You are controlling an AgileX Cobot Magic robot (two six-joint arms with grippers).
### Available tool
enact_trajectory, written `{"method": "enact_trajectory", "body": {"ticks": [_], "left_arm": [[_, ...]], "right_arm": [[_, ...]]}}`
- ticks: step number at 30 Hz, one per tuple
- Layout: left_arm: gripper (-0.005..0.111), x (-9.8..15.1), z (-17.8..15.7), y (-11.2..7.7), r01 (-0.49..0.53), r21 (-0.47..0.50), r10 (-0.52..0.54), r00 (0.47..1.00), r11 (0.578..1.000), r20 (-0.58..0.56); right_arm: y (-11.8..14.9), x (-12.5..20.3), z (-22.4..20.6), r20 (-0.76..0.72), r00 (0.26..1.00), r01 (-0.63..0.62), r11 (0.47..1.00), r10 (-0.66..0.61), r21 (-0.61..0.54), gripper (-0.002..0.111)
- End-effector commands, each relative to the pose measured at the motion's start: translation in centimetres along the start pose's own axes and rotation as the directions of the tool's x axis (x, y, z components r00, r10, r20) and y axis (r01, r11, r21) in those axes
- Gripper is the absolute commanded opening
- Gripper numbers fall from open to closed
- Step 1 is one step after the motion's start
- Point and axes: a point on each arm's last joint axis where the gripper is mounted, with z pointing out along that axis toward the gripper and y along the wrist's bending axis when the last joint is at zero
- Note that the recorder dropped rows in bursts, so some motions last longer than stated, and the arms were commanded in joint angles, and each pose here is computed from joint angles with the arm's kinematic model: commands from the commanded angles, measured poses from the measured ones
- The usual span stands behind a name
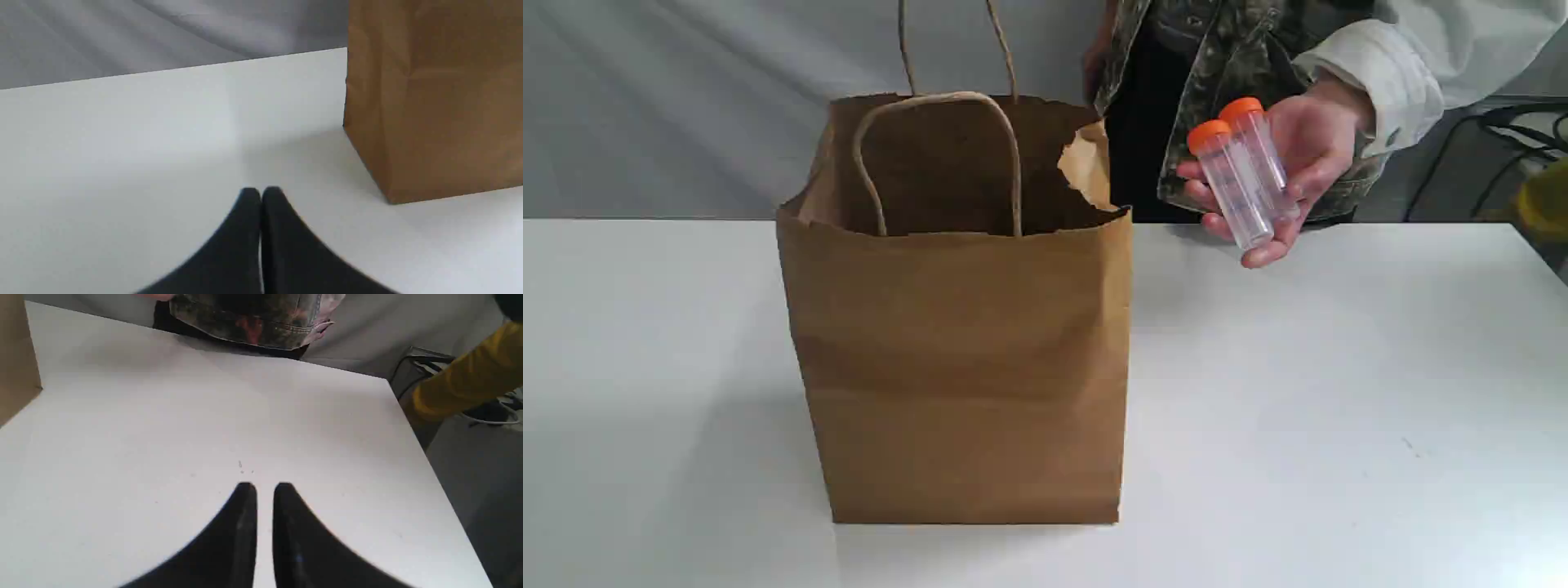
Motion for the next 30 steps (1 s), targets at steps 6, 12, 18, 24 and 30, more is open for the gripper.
{"method": "enact_trajectory", "body": {"ticks": [6, 12, 18, 24, 30], "left_arm": [[0.0, 0.0, 0.0, 0.1, -0.049, -0.011, 0.049, 0.999, 0.999, 0.018], [0.0, -1.4, -0.1, 0.2, -0.023, -0.021, 0.026, 0.986, 1.0, 0.168], [0.0, -3.8, -0.9, 0.4, 0.03, -0.033, -0.013, 0.903, 0.999, 0.43], [0.0, -6.2, -2.6, 0.9, 0.132, -0.013, -0.084, 0.705, 0.991, 0.704], [0.0, -6.8, -3.2, 1.1, 0.365, 0.263, -0.433, 0.54, 0.893, 0.721]], "right_arm": [[-0.3, -1.8, -0.2, 0.209, 0.953, -0.224, 0.974, 0.221, -0.008, 0.007], [-1.2, -2.9, -0.6, 0.344, 0.726, -0.602, 0.792, 0.596, -0.101, 0.007], [-2.1, -3.1, -0.9, 0.37, 0.385, -0.854, 0.479, 0.845, -0.204, 0.007], [-2.6, -3.3, -1.1, 0.428, 0.38, -0.849, 0.492, 0.82, -0.19, 0.007], [-2.6, -3.5, -1.2, 0.457, 0.461, -0.797, 0.581, 0.761, -0.162, 0.007]]}}
